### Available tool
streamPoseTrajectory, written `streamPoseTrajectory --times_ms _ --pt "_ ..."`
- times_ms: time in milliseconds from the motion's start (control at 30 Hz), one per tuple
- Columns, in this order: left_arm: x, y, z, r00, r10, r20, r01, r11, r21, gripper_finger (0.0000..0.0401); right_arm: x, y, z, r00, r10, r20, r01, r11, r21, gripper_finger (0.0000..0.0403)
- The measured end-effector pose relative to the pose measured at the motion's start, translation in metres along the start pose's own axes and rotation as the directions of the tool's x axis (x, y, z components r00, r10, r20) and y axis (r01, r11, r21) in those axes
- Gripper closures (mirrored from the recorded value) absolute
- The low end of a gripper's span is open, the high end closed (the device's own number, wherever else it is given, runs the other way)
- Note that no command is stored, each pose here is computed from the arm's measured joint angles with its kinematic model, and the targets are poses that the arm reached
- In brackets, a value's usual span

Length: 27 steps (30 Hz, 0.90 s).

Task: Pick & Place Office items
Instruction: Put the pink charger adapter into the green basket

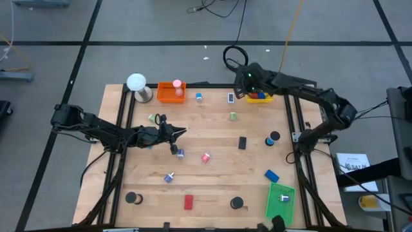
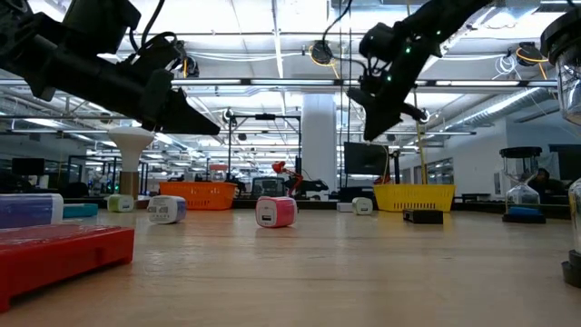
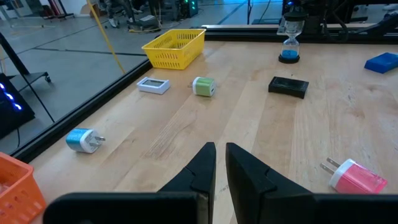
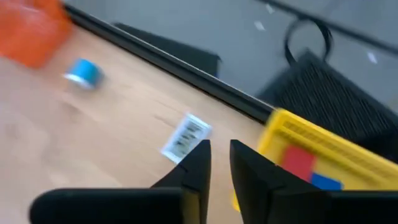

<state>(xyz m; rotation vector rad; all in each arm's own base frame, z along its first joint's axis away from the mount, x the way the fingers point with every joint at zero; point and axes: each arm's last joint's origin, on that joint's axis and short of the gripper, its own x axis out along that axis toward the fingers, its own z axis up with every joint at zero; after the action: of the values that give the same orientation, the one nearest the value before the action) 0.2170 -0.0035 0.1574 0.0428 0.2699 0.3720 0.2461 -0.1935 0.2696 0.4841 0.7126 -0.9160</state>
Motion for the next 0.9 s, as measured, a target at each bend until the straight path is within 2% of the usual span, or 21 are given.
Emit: streamPoseTrajectory --times_ms 233,433,600,800,900 --pt "0.0 0.0 0.0 1.0 0.0 0.0 0.0 1.0 0.0 0.0359 -0.011 0.012 -0.022 0.969 0.126 0.211 -0.115 0.991 -0.065 0.0381" --pt "0.0 0.0 0.0 1.0 0.0 0.0 0.0 1.0 0.0 0.0359 -0.014 0.007 -0.053 0.933 0.181 0.31 -0.152 0.982 -0.115 0.0385" --pt "0.0 0.0 0.0 1.0 0.0 0.0 0.0 1.0 0.0 0.0359 -0.019 0.001 -0.077 0.875 0.232 0.425 -0.2 0.973 -0.119 0.0385" --pt "0.0 0.0 0.0 1.0 0.0 0.0 0.0 1.0 0.0 0.0359 -0.028 -0.009 -0.099 0.758 0.285 0.586 -0.266 0.956 -0.12 0.0385" --pt "0.0 0.0 0.0 1.0 0.0 0.0 0.0 1.0 0.0 0.0359 -0.032 -0.012 -0.106 0.72 0.314 0.618 -0.29 0.946 -0.144 0.0385"
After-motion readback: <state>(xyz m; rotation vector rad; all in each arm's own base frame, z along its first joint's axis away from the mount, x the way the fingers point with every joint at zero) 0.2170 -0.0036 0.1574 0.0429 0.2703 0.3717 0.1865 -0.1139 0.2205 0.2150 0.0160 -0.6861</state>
